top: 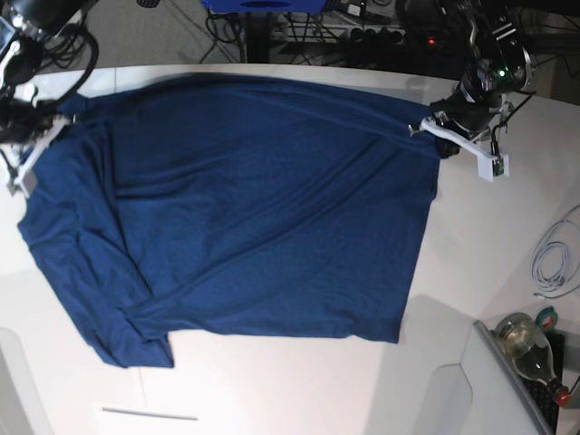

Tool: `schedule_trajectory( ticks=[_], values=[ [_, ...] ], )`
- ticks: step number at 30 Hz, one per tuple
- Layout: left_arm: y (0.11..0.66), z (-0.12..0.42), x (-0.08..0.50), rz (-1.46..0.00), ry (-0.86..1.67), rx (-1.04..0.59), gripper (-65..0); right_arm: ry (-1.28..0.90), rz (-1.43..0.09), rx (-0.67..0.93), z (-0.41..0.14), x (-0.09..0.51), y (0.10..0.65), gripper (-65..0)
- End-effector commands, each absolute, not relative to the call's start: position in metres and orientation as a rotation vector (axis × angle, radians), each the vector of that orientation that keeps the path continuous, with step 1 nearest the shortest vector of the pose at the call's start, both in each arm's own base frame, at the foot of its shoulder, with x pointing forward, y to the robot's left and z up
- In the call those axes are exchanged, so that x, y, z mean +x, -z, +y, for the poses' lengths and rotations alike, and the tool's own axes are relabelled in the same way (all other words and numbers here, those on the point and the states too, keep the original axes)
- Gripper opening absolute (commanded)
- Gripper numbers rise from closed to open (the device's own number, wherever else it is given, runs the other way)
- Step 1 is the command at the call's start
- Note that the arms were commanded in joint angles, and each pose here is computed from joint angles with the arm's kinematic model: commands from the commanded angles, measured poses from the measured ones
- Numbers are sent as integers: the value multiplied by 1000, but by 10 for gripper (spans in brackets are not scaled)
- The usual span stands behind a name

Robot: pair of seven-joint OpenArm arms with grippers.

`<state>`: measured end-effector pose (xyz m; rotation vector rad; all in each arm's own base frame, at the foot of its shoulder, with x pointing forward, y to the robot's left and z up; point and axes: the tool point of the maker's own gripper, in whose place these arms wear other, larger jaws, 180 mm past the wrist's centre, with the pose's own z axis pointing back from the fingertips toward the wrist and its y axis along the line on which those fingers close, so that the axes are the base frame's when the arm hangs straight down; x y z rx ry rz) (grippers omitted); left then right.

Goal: Layout the t-shirt on the table in an organized manner, then fold the t-shirt properly

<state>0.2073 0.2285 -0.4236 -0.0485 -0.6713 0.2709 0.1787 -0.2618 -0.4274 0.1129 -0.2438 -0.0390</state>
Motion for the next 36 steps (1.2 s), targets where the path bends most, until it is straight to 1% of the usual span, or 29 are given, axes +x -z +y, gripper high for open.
schedule_trajectory(
  ticks=[1,7,14,20,25,30,32,36],
  values=[
    [417,230,218,-706,-269,-50,-650,54,-257,87,-275,188,422,-648],
    [433,226,239,-684,-301,-93,-650,48,-195,178,-263,217,442,-648],
    [459,218,251,-630,-338,-146,-650,30,-241,221,-247,249,450,-648],
    [457,217,265,-645,-346,-159,-650,-28,-248,219,-236,259,447,-648],
    [458,228,265,-639,-411,-124,-650,-79,-245,220,-225,264,448,-648],
    [456,235,265,-643,-415,-111,-650,-157,-277,203,-217,277,445,-648],
    [455,241,265,-647,-420,-96,-650,-160,-281,191,-222,279,443,-648],
    [449,253,270,-716,-464,-53,-650,-165,-298,181,-226,287,437,-648]
  ],
)
